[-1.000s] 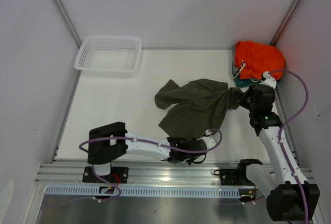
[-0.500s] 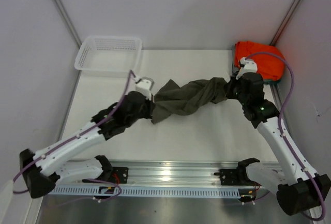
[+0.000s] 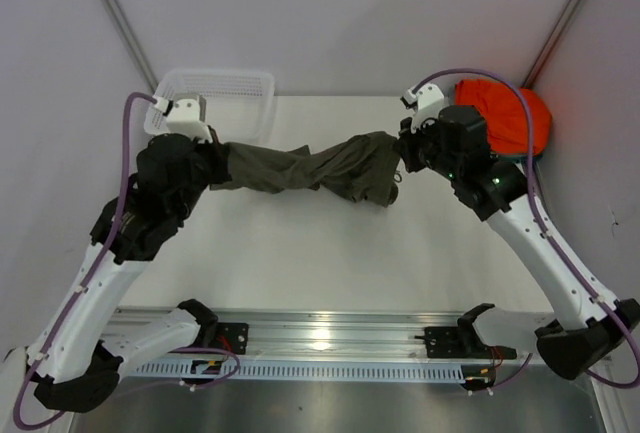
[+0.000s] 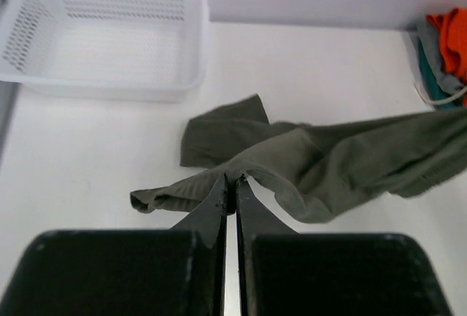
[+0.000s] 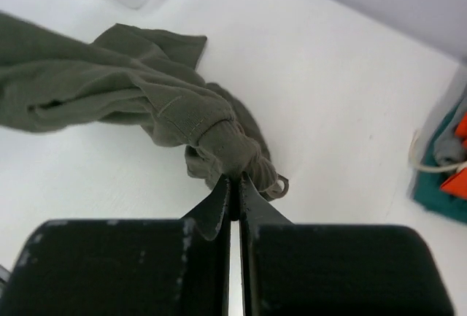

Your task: Fold and stack the shorts

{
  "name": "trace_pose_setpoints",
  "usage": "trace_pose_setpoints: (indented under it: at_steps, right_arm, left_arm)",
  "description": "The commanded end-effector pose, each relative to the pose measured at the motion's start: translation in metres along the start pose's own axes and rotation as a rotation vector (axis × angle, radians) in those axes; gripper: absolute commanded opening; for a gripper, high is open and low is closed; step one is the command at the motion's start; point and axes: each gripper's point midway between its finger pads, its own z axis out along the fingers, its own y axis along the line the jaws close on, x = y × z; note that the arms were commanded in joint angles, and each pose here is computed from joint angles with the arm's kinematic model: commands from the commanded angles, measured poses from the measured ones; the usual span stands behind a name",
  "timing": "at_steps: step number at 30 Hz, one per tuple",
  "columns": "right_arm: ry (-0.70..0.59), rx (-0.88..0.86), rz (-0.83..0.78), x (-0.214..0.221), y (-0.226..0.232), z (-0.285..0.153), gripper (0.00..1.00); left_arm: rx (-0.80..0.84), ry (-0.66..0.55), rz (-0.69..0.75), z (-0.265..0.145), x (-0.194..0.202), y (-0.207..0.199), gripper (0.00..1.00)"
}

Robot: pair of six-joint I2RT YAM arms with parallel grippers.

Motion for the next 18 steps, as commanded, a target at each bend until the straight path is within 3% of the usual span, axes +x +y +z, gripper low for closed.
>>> trace_pose_setpoints:
  at_steps: [1, 5, 13, 18]
  right_arm:
    - [-0.201, -0.076, -0.159, -0.057, 0.010, -0.056, 0.00]
    - [-0.264, -0.237, -0.239, -0.070, 0.037, -0.087, 0.00]
    - [-0.174, -0.333, -0.183, -0.077, 0.054, -0.119, 0.00]
    - [-0.276, -0.452, -0.143, -0.088, 0.078, -0.179, 0.00]
  left_arm:
    - [-0.133, -0.074, 0.040, -0.027, -0.036, 0.034, 0.00]
    - [-0.179, -0.129, 0.034, -0.039, -0.060, 0.047, 0.00]
    - [-0.219, -0.278, 0.000, -0.094, -0.123, 0.066, 0.00]
    - [-0.147, -0.322, -0.038, -0.116, -0.129, 0.060, 0.00]
